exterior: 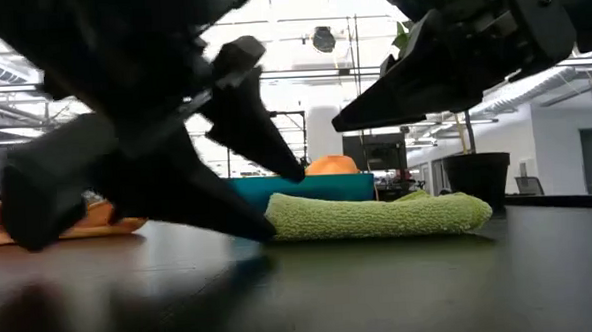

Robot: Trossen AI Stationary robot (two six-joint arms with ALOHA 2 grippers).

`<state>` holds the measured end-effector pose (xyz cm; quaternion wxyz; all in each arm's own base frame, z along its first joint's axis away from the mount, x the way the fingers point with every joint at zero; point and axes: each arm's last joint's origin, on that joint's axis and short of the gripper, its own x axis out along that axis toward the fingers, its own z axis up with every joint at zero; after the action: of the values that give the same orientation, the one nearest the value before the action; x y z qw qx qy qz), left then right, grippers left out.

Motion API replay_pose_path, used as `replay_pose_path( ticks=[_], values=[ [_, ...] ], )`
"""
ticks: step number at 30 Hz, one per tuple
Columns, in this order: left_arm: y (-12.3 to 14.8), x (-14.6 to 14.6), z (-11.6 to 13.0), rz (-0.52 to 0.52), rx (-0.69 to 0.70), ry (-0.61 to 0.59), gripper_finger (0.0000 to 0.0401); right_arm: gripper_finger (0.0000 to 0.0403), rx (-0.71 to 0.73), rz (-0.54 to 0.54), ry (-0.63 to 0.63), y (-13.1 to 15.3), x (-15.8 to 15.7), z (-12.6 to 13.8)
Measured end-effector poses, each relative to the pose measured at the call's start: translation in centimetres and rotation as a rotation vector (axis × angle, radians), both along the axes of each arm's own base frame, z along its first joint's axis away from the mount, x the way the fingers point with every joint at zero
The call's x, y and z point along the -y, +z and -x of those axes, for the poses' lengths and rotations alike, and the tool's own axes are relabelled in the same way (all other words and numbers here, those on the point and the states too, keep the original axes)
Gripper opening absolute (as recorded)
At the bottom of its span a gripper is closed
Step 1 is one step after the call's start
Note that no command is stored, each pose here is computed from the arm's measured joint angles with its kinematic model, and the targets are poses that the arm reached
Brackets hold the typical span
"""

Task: Fold microfiber towels
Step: Stack the green microfiber cloth on top of the orange microfiber cloth in the blue bin

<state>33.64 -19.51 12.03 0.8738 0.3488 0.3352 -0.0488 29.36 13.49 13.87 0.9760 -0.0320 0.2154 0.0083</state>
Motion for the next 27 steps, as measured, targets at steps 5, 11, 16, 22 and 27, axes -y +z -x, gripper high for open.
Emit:
replay_pose_path(
  ticks=[5,11,16,22,27],
  values=[
    [0.8,0.0,-0.9,-0.027,-0.097,0.072,0.0262,0.0169,0.001,0.004,0.001,0.0,0.0,0.0],
    [0.5,-1.6,-1.8,0.013,-0.166,0.193,0.0262,0.0169,0.018,-0.003,0.004,0.2,-0.1,-0.1],
    [-0.3,-2.1,-2.2,-0.009,-0.181,0.193,0.0261,0.0169,0.011,-0.001,0.007,0.1,-0.1,0.0],
    [-0.5,-2.1,-2.4,-0.046,-0.180,0.162,0.0215,0.0169,-0.021,-0.035,0.149,0.0,-0.6,0.1],
    [-0.5,-2.1,-2.6,-0.061,-0.168,0.135,0.0136,0.0169,-0.045,-0.124,0.151,-0.1,-0.7,0.2]
  ],
)
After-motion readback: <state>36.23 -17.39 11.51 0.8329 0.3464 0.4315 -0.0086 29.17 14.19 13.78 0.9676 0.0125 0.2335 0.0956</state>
